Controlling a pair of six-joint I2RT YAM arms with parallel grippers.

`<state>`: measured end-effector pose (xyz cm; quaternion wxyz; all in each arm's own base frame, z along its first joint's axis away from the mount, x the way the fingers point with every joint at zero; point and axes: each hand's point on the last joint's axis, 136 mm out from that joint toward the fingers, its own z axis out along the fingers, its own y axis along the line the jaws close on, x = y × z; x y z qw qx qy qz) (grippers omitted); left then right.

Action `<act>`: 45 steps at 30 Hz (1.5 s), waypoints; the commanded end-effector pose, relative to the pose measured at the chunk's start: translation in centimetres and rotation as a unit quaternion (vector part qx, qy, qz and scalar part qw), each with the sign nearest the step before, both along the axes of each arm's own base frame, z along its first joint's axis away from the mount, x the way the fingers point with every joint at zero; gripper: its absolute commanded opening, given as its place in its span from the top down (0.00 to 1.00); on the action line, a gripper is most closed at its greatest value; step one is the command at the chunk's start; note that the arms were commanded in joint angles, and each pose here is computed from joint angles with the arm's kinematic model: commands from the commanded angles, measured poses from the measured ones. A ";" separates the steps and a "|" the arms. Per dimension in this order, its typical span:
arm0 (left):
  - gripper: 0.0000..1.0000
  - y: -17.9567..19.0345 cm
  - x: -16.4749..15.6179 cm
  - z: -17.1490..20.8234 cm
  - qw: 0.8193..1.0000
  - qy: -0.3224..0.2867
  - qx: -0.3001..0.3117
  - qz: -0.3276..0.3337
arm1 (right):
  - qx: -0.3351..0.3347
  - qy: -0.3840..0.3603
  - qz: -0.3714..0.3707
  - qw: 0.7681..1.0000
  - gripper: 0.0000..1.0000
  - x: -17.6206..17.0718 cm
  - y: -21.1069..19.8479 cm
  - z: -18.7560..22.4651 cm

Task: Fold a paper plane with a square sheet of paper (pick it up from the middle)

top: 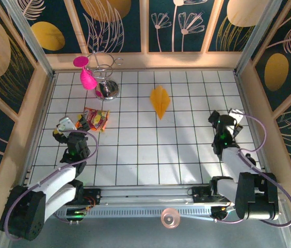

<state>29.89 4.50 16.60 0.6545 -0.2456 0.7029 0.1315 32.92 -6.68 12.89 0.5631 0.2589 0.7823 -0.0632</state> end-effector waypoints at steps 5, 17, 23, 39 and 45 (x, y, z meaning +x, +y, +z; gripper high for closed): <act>0.01 -1.3 2.8 0.4 0.994 -0.007 0.043 -0.097 | -0.046 -0.091 0.024 0.995 0.01 0.6 0.3 1.3; 0.01 -0.9 6.7 -0.9 0.988 -0.012 0.019 -0.152 | -0.075 -0.130 0.134 0.980 0.01 3.4 3.4 1.5; 0.01 -1.1 7.1 -2.2 0.985 -0.026 0.018 -0.172 | -0.072 -0.131 0.155 0.976 0.01 3.9 3.9 0.2; 0.01 -1.4 6.8 -2.2 0.983 -0.030 0.025 -0.181 | -0.076 -0.121 0.164 0.976 0.01 4.2 4.2 0.0; 0.01 -2.4 6.5 -2.0 0.976 -0.037 0.036 -0.212 | -0.076 -0.121 0.163 0.976 0.01 4.2 4.2 0.0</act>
